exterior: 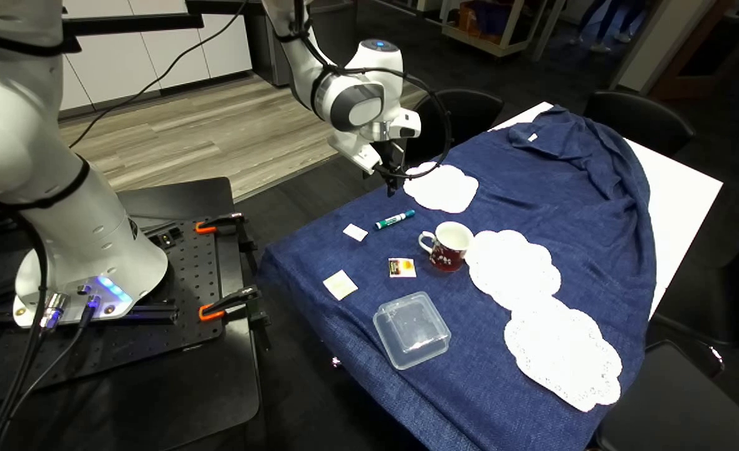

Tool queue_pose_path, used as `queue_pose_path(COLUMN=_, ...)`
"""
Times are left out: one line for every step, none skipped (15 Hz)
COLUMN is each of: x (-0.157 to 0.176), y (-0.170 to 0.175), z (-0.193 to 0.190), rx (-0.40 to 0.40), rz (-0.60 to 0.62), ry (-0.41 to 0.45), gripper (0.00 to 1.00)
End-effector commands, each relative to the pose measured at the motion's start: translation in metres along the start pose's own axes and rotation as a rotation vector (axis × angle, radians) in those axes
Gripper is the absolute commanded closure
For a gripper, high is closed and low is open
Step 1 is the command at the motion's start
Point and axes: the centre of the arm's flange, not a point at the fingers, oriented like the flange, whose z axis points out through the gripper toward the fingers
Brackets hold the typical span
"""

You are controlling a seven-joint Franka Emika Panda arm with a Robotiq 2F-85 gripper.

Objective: Put the marker in the cup

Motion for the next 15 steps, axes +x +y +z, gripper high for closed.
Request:
queue_pose_path(x=-0.001, y=0.0, z=0.002, rx=0.001, rz=0.0, ry=-0.003, gripper=0.0)
queue_pose_path(x=-0.001, y=0.0, z=0.002, rx=0.001, rz=0.0, ry=-0.003, gripper=0.0)
queue_pose_path(x=-0.001, y=-0.001, z=0.001, rx=0.001, rz=-0.001, ry=-0.003, gripper=0.0)
queue_pose_path(x=-0.001, y=-0.001, z=0.001, rx=0.001, rz=-0.001, ry=-0.003, gripper=0.0)
queue_pose_path(x=-0.001, y=-0.001, z=0.001, rx=0.001, rz=-0.001, ry=-0.003, gripper=0.0)
queue_pose_path(x=-0.002, y=0.001, z=0.001, rx=0.013, rz=0.021, ry=-0.004, gripper=0.0)
queue_pose_path(x=-0.002, y=0.002, z=0.003, rx=0.018, rz=0.038, ry=0.002, gripper=0.0)
queue_pose_path(x=-0.002, y=0.003, z=0.007, rx=0.022, rz=0.048, ry=-0.007, gripper=0.0)
queue_pose_path(x=-0.001, y=0.004, z=0.009, rx=0.016, rz=0.062, ry=-0.012, gripper=0.0)
queue_pose_path(x=-0.001, y=0.004, z=0.013, rx=0.017, rz=0.063, ry=-0.014, gripper=0.0)
queue_pose_path(x=-0.001, y=0.004, z=0.017, rx=0.017, rz=0.064, ry=-0.013, gripper=0.0)
queue_pose_path(x=0.0, y=0.005, z=0.022, rx=0.017, rz=0.061, ry=-0.01, gripper=0.0)
queue_pose_path(x=0.001, y=0.005, z=0.027, rx=0.019, rz=0.056, ry=-0.004, gripper=0.0)
queue_pose_path(x=0.002, y=0.005, z=0.031, rx=0.016, rz=0.054, ry=0.001, gripper=0.0)
queue_pose_path(x=0.004, y=0.006, z=0.036, rx=0.015, rz=0.057, ry=0.01, gripper=0.0)
